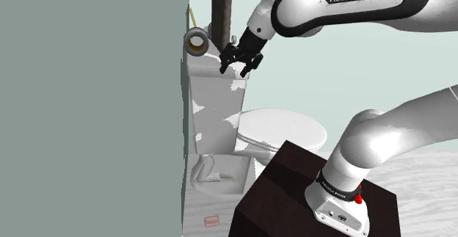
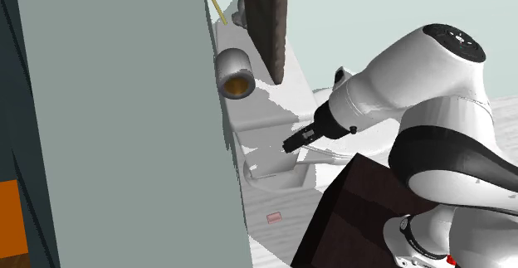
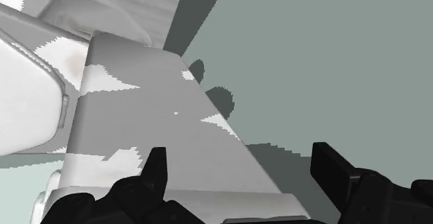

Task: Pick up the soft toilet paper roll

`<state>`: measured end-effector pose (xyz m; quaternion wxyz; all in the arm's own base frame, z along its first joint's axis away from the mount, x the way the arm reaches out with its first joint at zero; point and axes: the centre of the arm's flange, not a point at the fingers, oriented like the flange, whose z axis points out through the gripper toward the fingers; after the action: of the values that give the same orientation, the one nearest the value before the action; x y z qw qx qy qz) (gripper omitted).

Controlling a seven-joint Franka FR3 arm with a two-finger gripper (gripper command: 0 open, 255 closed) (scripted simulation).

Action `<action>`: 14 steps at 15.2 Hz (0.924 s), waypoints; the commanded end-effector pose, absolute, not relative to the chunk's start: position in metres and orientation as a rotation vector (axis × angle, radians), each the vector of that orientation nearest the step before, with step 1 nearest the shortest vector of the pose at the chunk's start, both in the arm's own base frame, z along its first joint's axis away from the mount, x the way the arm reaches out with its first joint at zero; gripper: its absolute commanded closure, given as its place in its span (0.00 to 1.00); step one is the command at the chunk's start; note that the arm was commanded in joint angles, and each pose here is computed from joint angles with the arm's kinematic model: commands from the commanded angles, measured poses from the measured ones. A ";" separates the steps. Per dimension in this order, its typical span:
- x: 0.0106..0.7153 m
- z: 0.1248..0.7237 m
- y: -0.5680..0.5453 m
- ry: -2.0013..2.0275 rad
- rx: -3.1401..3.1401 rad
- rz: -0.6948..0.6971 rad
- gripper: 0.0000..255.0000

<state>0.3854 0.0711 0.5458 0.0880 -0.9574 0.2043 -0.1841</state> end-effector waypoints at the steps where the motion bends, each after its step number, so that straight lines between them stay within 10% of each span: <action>1: 0.402 0.545 0.073 0.692 -2.794 -0.652 0.00; 14: 0.501 0.570 0.058 1.168 -2.349 -1.222 0.00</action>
<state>0.4947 0.0622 0.5667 0.1196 -0.8201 0.3874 -0.4039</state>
